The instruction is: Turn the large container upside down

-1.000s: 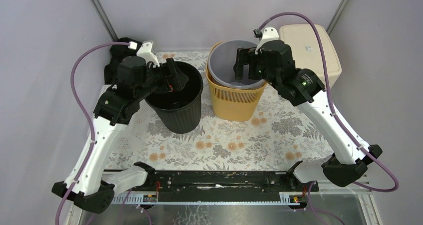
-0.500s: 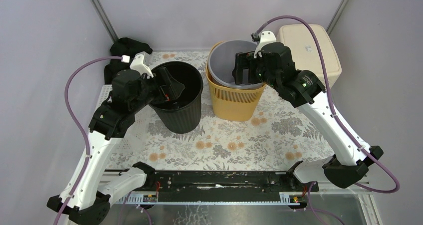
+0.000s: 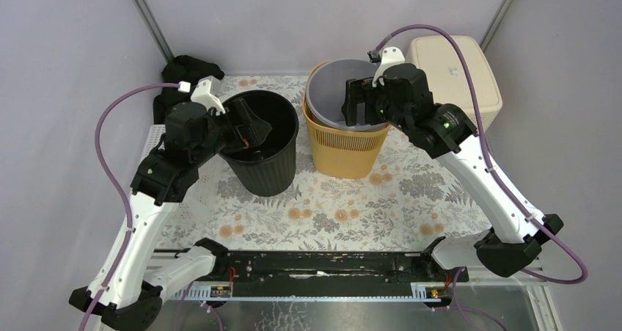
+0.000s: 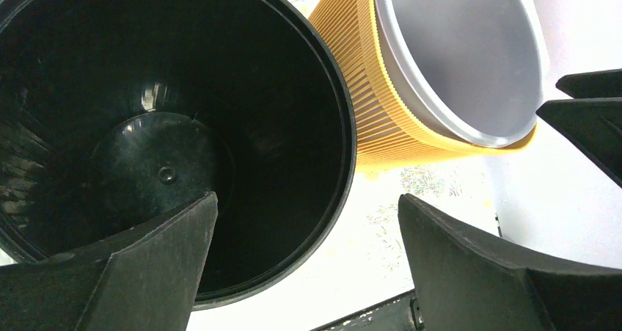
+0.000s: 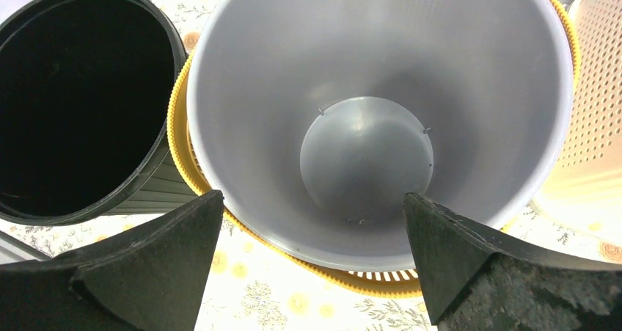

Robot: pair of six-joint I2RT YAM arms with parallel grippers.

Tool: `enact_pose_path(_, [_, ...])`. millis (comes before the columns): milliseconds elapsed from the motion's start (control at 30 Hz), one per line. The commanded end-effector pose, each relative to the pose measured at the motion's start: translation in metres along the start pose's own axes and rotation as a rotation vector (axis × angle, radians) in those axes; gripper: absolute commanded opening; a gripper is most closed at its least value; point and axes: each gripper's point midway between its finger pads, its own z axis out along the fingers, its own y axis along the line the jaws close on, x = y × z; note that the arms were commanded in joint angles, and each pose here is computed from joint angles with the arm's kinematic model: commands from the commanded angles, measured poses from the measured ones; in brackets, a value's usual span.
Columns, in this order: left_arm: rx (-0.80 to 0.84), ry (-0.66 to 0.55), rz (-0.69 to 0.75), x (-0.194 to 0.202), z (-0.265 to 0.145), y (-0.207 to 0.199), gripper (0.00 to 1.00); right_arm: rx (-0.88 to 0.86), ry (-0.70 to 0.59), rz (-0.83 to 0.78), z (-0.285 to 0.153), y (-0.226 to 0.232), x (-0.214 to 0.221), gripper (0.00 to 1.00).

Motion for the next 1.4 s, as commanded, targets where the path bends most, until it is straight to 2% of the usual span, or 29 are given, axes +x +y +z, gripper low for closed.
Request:
enact_pose_path(0, [0.005,-0.04,-0.009,-0.0108,0.0013,-0.0026,1.0,-0.019,-0.057,-0.004,-0.012,-0.0002,-0.0134,0.99])
enact_pose_path(1367, [-0.003,-0.042,-0.024,-0.0074,-0.0021,0.0004,1.0,-0.039,-0.059,0.002,-0.0113,0.0034,-0.0137,0.99])
